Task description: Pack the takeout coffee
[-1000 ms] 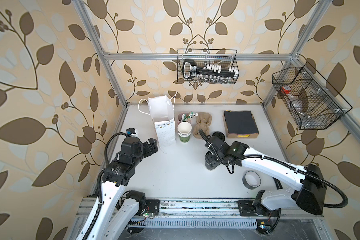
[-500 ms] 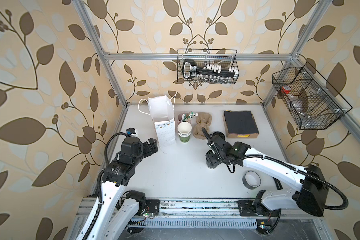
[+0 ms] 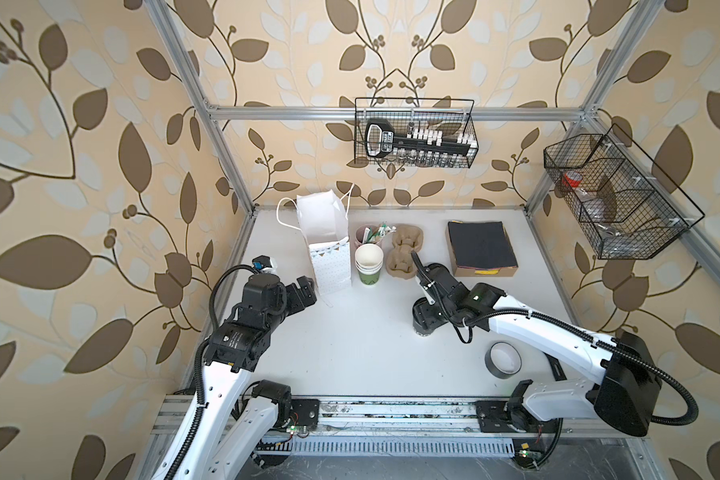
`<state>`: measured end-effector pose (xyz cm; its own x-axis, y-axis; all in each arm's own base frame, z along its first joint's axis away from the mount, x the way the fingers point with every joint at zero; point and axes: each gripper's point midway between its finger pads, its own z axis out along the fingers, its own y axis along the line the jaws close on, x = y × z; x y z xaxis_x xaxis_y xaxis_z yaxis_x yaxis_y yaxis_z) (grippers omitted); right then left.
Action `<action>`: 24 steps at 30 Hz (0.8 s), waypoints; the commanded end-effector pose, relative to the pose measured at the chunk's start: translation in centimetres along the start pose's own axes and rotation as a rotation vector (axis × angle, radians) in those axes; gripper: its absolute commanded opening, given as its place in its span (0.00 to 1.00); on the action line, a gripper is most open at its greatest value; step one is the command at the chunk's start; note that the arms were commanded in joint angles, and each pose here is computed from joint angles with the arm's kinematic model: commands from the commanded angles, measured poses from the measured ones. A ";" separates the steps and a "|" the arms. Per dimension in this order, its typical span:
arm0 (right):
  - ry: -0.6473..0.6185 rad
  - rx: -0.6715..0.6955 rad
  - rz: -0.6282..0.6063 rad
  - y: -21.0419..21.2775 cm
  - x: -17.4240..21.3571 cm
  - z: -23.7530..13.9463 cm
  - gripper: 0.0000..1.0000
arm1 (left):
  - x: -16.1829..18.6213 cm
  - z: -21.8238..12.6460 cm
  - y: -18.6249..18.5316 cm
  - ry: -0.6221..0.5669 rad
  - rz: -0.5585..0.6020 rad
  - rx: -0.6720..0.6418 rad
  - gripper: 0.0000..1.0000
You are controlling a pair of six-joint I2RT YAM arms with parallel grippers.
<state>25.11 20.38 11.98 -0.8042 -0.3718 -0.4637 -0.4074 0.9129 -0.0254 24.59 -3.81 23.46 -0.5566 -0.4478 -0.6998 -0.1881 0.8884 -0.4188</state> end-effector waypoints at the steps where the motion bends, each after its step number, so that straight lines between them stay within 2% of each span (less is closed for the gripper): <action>1: 0.286 0.084 -0.064 -1.3 7.7 3.2 0.73 | -0.2 -0.2 -0.5 -0.006 0.015 0.022 0.99; 6: 0.341 0.096 -0.067 -1.3 9.7 4.2 0.72 | -0.1 0.0 -0.5 0.003 0.017 0.020 0.99; 10: 0.370 0.096 -0.081 -1.0 10.4 4.3 0.67 | 0.1 0.1 -0.7 0.015 0.020 0.026 0.99; 16: 0.291 0.044 -0.088 0.8 8.4 2.0 0.69 | 0.8 0.8 -1.4 0.064 0.028 0.060 0.99; 24: 0.214 0.045 -0.090 1.1 5.6 -0.4 0.73 | 1.9 2.0 -1.8 0.160 0.035 0.060 0.99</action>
<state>23.49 22.12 12.06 -0.7916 -0.4011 -0.4610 -0.4308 0.9013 -0.0445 25.37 -5.46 21.05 -0.6600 -0.4254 -0.6192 -0.1731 0.8882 -0.4256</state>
